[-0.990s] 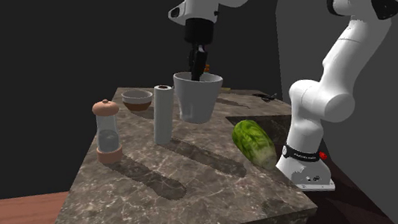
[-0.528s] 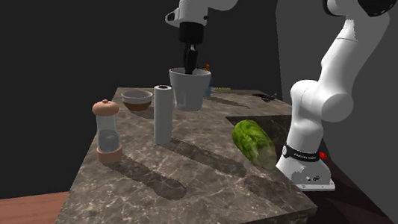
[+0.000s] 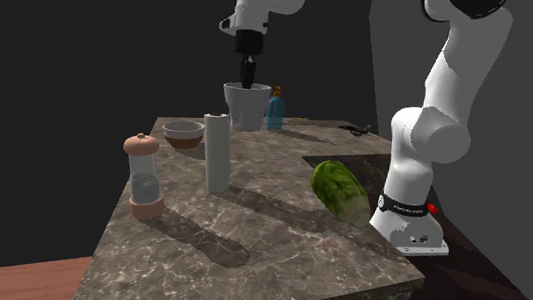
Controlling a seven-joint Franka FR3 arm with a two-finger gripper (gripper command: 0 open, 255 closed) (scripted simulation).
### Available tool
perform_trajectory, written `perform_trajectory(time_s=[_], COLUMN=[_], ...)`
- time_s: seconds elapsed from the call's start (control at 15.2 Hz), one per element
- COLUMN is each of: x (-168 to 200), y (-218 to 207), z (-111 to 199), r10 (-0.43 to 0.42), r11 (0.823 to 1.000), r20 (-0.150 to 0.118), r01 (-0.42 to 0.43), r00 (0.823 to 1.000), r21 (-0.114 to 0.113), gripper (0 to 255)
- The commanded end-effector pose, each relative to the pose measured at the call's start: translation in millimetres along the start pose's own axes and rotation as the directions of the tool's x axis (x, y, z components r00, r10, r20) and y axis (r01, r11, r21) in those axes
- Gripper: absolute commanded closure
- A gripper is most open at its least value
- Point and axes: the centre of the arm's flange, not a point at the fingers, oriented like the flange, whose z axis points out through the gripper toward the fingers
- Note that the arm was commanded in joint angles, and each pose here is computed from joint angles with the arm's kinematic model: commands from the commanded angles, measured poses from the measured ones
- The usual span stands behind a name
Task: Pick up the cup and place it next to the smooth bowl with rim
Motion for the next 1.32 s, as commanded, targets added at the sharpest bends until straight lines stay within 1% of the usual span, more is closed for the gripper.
perform_trajectory(time_s=[0.0,1.25], x=[0.4,9.7], y=[26.4,273.3], z=[-2.0,-45.2], r10=[-0.001,-0.001], r11=[1.000,1.000], r20=[0.000,0.000], r01=[0.001,0.001], r00=[1.000,1.000], r21=[0.000,0.000], gripper=[255,255])
